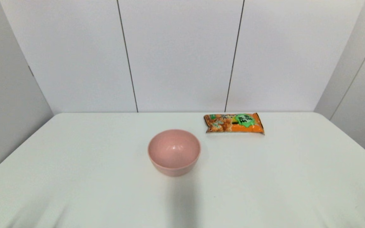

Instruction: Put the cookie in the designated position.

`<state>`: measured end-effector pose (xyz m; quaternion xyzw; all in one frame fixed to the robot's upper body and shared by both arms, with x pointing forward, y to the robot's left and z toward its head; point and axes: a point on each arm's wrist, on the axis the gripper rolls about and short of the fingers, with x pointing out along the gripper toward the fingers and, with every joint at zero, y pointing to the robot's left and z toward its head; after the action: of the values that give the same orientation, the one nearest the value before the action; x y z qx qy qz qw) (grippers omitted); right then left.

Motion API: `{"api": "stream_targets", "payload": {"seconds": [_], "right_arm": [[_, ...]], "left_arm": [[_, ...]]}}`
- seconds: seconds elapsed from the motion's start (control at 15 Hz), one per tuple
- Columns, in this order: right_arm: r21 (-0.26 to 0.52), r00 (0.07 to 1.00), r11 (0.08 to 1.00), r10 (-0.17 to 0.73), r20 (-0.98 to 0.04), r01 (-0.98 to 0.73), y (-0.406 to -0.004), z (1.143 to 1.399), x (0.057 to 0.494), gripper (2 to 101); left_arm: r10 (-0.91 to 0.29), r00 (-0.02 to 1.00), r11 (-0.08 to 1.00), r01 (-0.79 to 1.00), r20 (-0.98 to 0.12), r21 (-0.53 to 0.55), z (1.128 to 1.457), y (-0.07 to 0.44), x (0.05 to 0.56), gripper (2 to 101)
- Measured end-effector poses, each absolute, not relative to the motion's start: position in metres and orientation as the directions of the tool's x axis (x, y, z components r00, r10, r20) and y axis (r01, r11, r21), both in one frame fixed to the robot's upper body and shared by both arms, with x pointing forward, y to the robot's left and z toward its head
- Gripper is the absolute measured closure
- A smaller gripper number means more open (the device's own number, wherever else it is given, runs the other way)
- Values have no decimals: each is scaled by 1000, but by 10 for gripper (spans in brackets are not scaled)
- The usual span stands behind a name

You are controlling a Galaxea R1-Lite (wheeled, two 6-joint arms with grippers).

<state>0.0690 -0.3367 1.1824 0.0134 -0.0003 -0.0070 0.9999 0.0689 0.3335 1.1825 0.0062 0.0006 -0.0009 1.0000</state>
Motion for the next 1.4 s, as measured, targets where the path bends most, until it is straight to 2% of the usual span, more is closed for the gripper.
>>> {"api": "stream_targets", "payload": {"seconds": [0.33,0.47,0.6,0.87,1.2,1.4], "right_arm": [[18,1000,1000,-13,2,13,-337,1183,69,43],[0,1000,1000,-10,26,10,-337,1195,68,43],[-11,999,1000,-9,48,10,-337,1229,68,43],[-80,999,997,-6,41,10,-337,1319,94,43],[-243,999,970,14,34,-5,-336,1434,190,43],[-311,994,946,107,20,-95,-330,1474,270,43]], "left_arm": [[-2,1000,1000,2,-1,12,1183,334,69,54],[-2,1000,1000,2,-2,12,1182,334,69,54],[-2,1000,1000,2,-1,12,1183,334,69,54],[-2,1000,1000,2,-1,12,1183,334,69,54],[-2,1000,1000,2,-2,12,1182,334,69,54],[-2,1000,1000,2,-2,12,1182,334,69,54]]}}
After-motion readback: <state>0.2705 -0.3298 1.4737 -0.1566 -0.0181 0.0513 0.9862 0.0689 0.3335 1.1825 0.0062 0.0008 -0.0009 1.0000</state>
